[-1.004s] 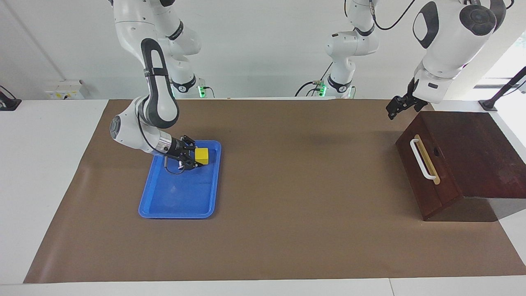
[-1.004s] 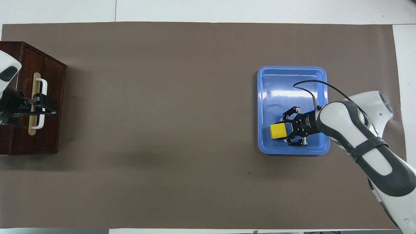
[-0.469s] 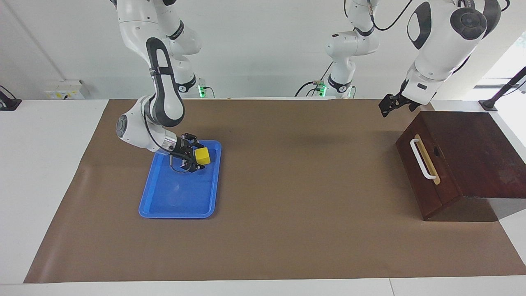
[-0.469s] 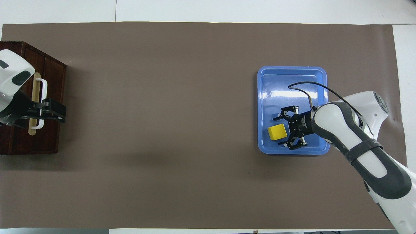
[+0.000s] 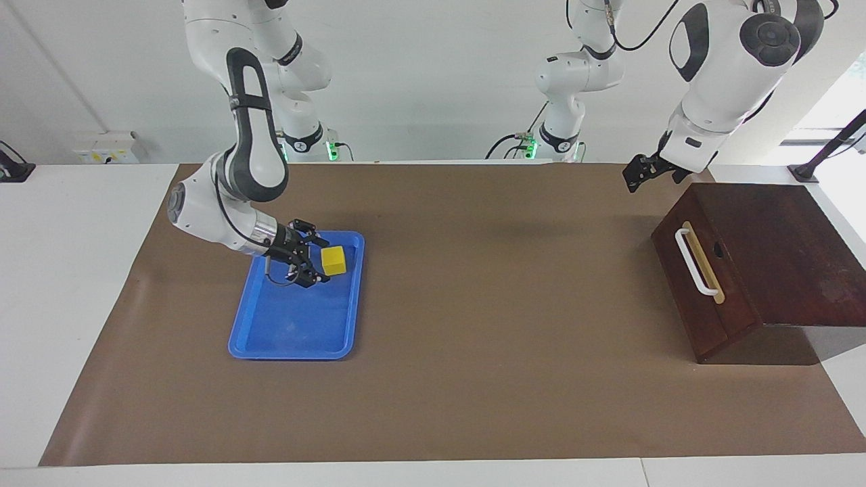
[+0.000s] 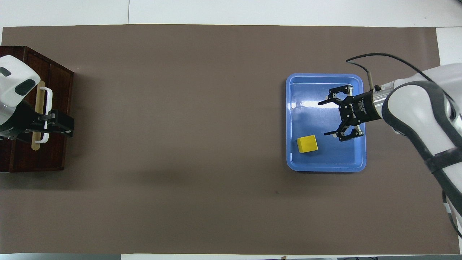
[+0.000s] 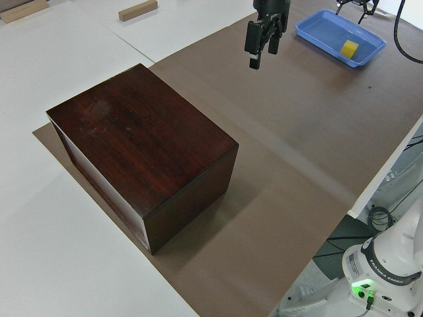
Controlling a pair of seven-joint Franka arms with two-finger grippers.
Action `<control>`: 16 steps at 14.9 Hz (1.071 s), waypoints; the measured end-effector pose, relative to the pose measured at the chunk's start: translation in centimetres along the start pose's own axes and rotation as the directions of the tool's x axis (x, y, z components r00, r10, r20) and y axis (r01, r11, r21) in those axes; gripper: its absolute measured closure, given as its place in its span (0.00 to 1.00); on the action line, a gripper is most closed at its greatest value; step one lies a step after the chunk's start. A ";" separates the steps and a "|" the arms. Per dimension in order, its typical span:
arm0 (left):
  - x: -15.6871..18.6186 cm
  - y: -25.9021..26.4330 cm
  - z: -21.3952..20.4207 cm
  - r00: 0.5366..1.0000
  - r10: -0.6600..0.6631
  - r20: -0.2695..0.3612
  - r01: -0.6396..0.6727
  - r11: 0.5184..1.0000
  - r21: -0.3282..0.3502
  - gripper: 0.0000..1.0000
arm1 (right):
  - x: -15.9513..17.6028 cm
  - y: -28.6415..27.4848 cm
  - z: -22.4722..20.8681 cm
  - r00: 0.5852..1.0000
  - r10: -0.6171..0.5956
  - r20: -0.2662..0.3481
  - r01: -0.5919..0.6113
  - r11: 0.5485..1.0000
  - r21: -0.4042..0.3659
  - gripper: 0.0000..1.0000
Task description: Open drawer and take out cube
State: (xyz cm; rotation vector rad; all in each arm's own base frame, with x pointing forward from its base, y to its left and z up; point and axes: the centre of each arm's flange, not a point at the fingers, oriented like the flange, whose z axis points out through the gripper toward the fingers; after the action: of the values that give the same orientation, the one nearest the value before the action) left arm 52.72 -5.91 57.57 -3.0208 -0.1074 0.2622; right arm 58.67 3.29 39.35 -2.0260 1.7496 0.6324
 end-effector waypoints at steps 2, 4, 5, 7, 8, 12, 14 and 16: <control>0.0 0.1 0.0 1.000 0.002 0.000 -0.002 1.000 0.000 0.00 | -2.9 -0.8 -4.6 0.993 -0.097 -0.070 0.095 0.995 -0.034 0.00; 0.0 0.1 0.0 1.000 0.002 0.001 -0.002 1.000 0.000 0.00 | -5.5 -0.9 -8.6 0.958 -0.246 -0.145 0.235 0.968 -0.089 0.00; 0.0 0.1 0.0 1.000 0.002 0.001 -0.002 1.000 0.000 0.00 | -6.4 -0.7 -10.2 0.921 -0.353 -0.163 0.335 0.933 -0.127 0.00; 0.0 0.1 0.0 1.000 0.002 0.001 -0.002 1.000 0.000 0.00 | -7.3 0.3 -12.8 0.796 -0.577 -0.184 0.536 0.813 -0.228 0.00; 0.0 0.1 0.0 1.000 0.003 -0.001 -0.003 1.000 0.000 0.00 | -7.4 1.0 -13.9 0.709 -0.680 -0.185 0.620 0.727 -0.294 0.00; 0.0 0.4 -0.3 1.000 0.006 -0.005 -0.006 1.000 -0.020 0.00 | -7.9 3.5 -18.1 0.313 -0.946 -0.088 0.806 0.313 -0.501 0.00; -0.1 0.6 -0.4 1.000 0.008 -0.004 -0.008 0.999 -0.039 0.00 | -7.4 4.2 -19.7 0.125 -0.992 0.005 0.828 0.102 -0.551 0.00; -0.1 0.6 -0.5 1.000 0.008 -0.004 -0.008 0.999 -0.045 0.00 | -6.2 4.4 -20.7 0.010 -0.997 0.070 0.828 -0.031 -0.560 0.00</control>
State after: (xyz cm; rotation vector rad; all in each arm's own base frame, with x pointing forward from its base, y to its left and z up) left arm 52.76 -6.60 57.99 -3.0668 -0.1020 0.2586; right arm 55.27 -3.98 59.90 -3.1232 -0.2775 0.1019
